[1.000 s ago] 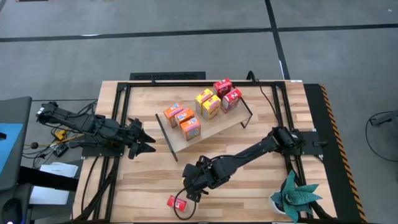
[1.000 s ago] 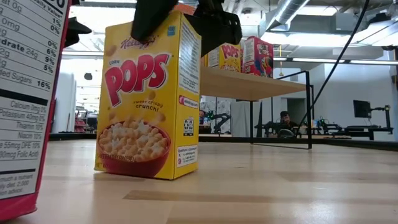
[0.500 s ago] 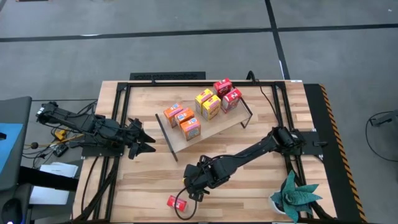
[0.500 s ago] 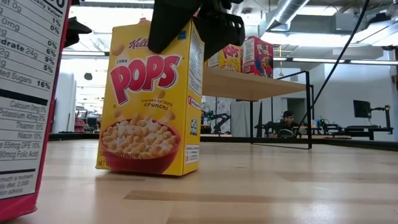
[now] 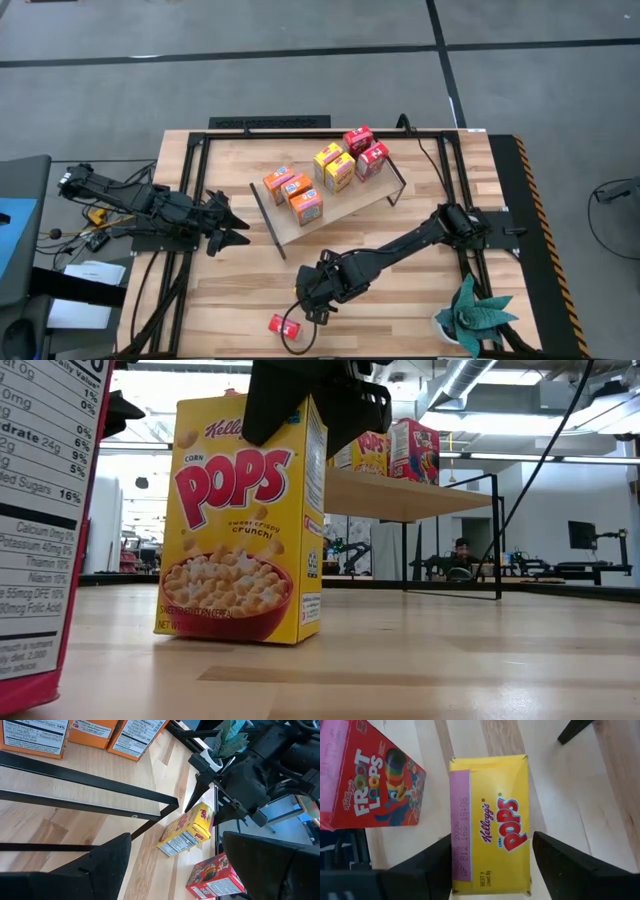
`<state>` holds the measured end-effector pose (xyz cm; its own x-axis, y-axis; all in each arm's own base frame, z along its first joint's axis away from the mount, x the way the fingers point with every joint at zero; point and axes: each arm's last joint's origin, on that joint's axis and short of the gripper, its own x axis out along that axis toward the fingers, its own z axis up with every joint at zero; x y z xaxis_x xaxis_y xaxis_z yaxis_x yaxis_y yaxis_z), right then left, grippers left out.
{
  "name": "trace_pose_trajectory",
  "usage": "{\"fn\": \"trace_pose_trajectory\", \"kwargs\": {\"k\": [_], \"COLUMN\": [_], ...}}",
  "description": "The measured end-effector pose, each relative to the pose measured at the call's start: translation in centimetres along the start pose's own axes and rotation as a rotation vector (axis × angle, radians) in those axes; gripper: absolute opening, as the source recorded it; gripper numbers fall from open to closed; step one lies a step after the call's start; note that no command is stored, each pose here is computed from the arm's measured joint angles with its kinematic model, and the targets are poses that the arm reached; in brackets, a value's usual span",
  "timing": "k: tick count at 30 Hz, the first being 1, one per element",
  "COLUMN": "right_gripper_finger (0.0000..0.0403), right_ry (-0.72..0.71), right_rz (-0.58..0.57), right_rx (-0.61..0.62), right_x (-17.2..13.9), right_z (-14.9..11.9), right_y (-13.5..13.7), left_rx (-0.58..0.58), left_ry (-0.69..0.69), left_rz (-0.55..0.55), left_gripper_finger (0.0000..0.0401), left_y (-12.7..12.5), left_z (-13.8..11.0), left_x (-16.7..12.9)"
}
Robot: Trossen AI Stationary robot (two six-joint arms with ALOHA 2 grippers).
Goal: Stack cereal on shelf
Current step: Put the yellow cereal box on the shelf aligned with the other yellow cereal box
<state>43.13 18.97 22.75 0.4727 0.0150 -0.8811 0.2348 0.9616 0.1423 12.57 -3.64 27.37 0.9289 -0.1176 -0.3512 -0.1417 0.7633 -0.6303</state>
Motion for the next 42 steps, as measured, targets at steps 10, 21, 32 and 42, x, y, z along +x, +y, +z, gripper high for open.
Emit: {"fn": "trace_pose_trajectory", "kwargs": {"k": [10, 21, 32, 42], "right_gripper_finger": [0.0200, 0.0141, 0.0161, 0.0144], "right_ry": [-0.015, -0.016, 0.037, -0.062], "right_rz": [0.008, -0.003, -0.056, -0.148], "right_rx": [-0.037, -0.151, -0.335, -0.353], "right_x": [-1.3, -3.8, -12.6, -23.5], "right_z": [0.8, 2.6, 4.5, 3.6], "right_y": [-0.6, -1.2, -4.5, -10.9], "left_rx": [0.001, 0.001, 0.038, 0.088], "left_ry": [-0.001, -0.001, -0.002, -0.003], "left_rz": [0.007, 0.009, 0.009, 0.008], "left_gripper_finger": [0.0304, 0.0304, 0.0304, 0.0304], "left_y": [0.0, 0.1, 0.1, 0.0], "left_z": [0.0, 0.0, 0.0, 0.0], "left_x": [0.0, 0.0, 0.0, 0.0]}}
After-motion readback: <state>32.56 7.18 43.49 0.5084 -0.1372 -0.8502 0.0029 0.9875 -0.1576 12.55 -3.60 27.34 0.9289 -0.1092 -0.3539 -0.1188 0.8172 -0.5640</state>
